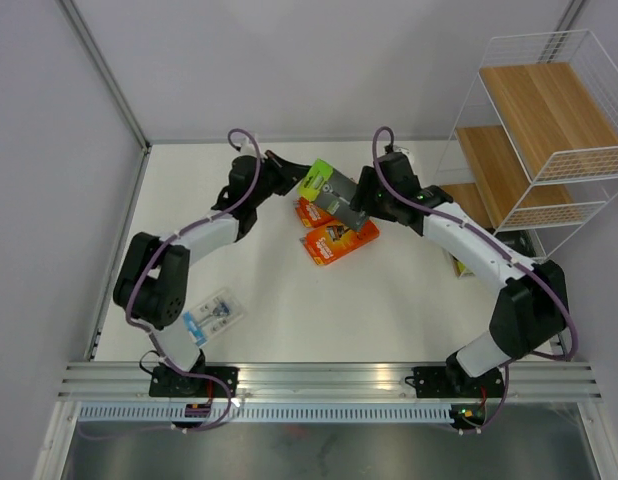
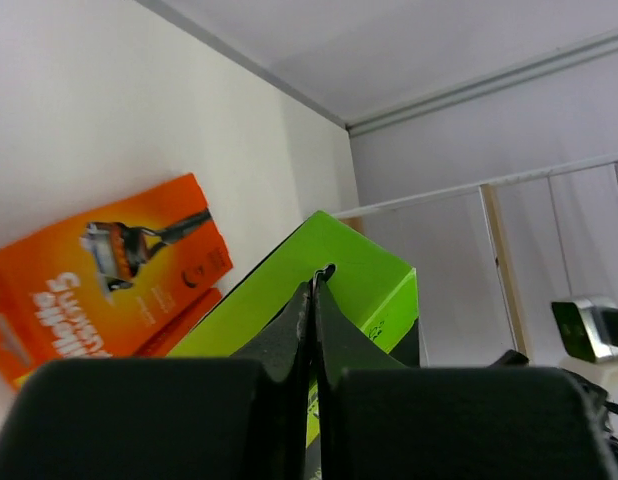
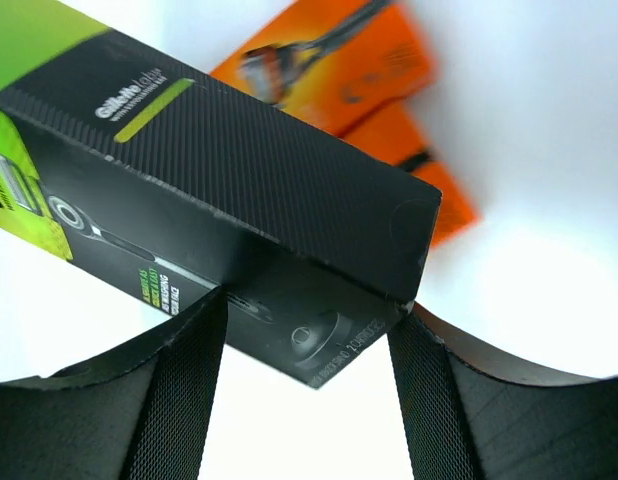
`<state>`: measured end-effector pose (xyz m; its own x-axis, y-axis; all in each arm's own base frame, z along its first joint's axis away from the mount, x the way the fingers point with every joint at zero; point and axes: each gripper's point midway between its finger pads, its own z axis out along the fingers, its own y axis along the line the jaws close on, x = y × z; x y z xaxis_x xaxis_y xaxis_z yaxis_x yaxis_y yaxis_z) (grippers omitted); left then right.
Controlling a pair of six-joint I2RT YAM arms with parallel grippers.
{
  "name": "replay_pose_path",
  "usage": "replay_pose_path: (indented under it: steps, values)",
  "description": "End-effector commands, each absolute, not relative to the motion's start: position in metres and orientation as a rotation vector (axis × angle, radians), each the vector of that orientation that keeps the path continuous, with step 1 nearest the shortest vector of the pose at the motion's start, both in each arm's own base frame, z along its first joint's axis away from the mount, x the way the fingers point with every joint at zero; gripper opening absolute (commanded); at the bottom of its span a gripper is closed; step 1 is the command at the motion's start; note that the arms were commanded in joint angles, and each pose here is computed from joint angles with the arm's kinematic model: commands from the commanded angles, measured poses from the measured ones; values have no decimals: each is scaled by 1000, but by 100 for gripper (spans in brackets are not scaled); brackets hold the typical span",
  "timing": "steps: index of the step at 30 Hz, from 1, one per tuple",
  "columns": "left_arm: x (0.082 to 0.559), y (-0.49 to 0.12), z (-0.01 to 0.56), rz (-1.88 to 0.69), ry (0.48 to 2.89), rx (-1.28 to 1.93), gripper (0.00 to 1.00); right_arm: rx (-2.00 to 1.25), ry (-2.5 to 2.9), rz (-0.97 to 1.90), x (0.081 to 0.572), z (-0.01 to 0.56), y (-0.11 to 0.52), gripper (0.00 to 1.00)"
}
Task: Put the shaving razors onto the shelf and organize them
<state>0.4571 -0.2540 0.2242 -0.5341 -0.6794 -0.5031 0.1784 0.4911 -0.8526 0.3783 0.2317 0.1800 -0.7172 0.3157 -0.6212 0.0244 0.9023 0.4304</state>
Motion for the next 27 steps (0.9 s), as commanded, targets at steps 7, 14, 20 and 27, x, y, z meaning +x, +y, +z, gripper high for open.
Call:
replay_pose_path:
  steps: [7, 14, 20, 27]
  values:
    - [388, -442, 169, -1619, 2059, -307, 2, 258, 2144, 378, 410, 207, 159, 70]
    - [394, -493, 159, -1623, 2018, -333, 2, 248, 2185, 181, 444, 183, 111, 71]
    - [408, -509, 143, -1661, 1956, -426, 2, 299, 2244, 140, 465, 150, 77, 71]
    - [417, -538, 144, -1595, 1937, -374, 2, 256, 2258, 20, 477, 145, 54, 74]
